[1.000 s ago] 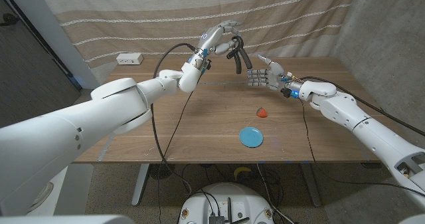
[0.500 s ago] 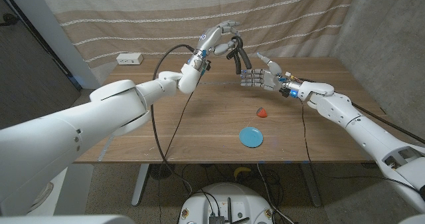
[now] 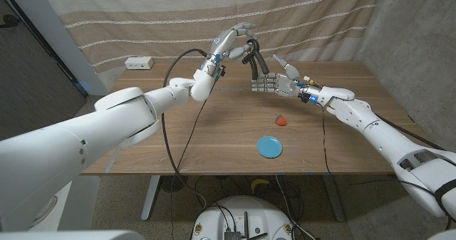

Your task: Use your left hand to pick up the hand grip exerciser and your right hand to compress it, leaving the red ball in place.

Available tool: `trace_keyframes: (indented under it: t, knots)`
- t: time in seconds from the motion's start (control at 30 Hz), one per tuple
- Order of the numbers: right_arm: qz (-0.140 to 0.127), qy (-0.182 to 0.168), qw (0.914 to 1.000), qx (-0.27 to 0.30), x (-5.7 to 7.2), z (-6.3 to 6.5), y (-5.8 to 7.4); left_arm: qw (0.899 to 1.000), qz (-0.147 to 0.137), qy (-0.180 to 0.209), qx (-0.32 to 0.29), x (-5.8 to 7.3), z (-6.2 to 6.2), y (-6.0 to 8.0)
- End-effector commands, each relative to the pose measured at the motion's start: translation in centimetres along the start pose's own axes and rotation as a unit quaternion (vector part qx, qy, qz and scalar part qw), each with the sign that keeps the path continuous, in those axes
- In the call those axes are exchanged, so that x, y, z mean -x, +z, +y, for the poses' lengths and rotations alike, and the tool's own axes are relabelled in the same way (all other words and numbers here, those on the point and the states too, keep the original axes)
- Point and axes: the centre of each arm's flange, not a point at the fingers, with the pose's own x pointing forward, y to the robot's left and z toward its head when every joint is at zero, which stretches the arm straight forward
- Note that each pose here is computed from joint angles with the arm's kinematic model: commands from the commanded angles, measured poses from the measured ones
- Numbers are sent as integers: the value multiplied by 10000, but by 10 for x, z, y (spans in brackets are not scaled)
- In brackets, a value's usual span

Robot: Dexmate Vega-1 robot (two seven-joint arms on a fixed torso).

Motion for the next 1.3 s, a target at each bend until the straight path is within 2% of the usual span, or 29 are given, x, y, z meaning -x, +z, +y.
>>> trace_keyframes:
  t: [0.03, 0.4, 0.73, 1.0, 1.3]
  knots:
    - [-89, 438, 9989, -153, -10, 3, 3, 10000, 38, -68, 25, 2, -3, -1]
    - [-200, 591, 9978, -224, -15, 1, 3, 9998, 67, -99, 130, 5, -8, 2]
    - [-248, 833, 9958, -294, -16, 5, 3, 9997, 140, -81, 193, 7, -12, 3]
    - [-153, 997, 9944, -301, -18, 9, 4, 9996, 186, -99, 189, 10, -17, 4]
    - [116, 924, 9951, -324, -20, 11, 2, 9998, 61, -38, 178, 13, -17, 7]
